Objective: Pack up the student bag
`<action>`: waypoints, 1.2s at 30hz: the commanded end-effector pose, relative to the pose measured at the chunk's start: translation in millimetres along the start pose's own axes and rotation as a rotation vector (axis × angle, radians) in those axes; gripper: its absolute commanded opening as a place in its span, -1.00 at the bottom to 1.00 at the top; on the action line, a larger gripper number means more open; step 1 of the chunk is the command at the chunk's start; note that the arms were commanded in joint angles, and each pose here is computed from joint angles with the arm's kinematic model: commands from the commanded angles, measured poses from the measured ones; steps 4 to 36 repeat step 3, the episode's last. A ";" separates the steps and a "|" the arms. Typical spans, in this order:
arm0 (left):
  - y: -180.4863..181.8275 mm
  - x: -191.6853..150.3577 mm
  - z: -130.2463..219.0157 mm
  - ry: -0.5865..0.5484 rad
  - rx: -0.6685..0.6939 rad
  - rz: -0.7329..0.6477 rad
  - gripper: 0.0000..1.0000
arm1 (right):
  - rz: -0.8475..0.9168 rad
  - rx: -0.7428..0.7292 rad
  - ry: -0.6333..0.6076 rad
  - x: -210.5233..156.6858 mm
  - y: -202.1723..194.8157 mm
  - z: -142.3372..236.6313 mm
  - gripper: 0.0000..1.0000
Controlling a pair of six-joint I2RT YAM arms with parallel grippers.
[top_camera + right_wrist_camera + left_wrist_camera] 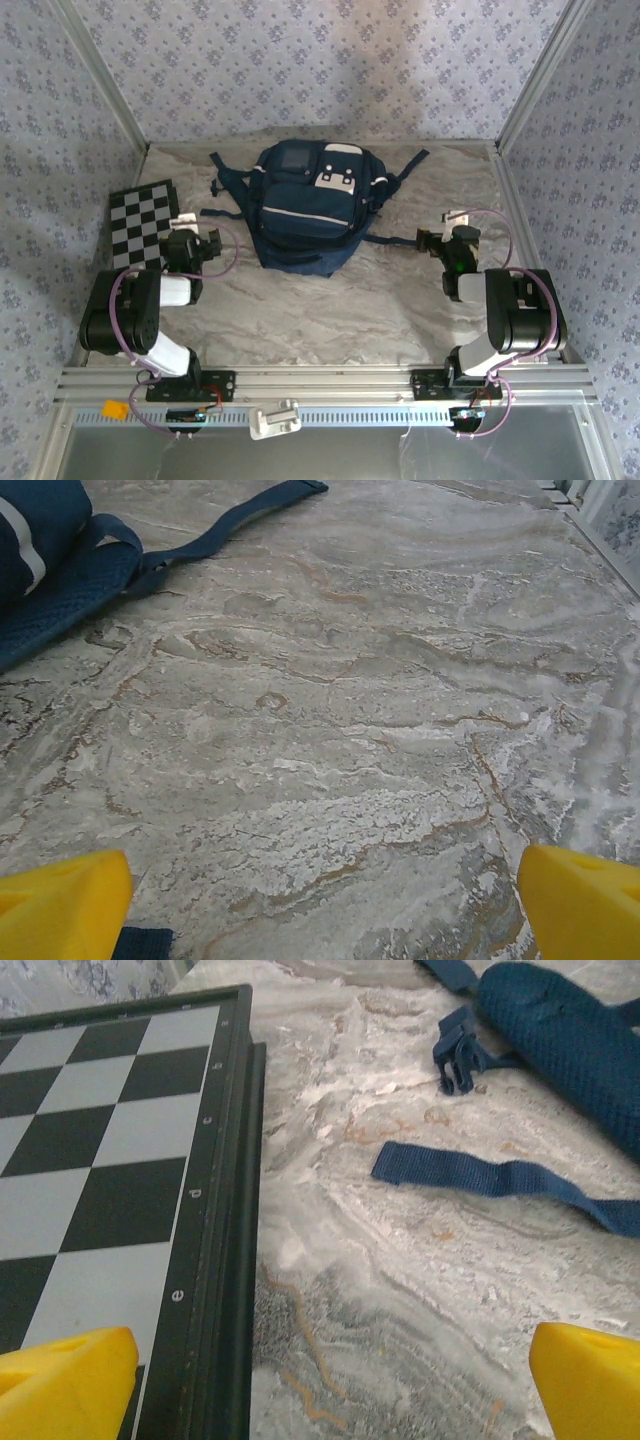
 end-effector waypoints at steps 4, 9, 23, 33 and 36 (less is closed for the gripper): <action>-4.2 16.7 -2.2 -0.061 -0.025 0.023 1.00 | 0.007 0.001 -0.042 8.6 -1.0 -0.5 1.00; -4.2 16.7 -2.2 -0.061 -0.025 0.023 1.00 | 0.007 0.001 -0.042 8.6 -1.0 -0.5 1.00; -4.2 16.7 -2.2 -0.061 -0.025 0.023 1.00 | 0.007 0.001 -0.042 8.6 -1.0 -0.5 1.00; -4.2 16.7 -2.2 -0.061 -0.025 0.023 1.00 | 0.007 0.001 -0.042 8.6 -1.0 -0.5 1.00; -4.2 16.7 -2.2 -0.061 -0.025 0.023 1.00 | 0.007 0.001 -0.042 8.6 -1.0 -0.5 1.00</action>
Point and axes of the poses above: each hand's point on the last joint's axis, 136 mm out from that joint toward the fingers, its own z axis back along the fingers, its own y axis along the line the jaws close on, x = y × z, the point moved 3 cm from there along z, back along the fingers, and after that the axes turned 8 degrees about z, right-handed, at the moved point
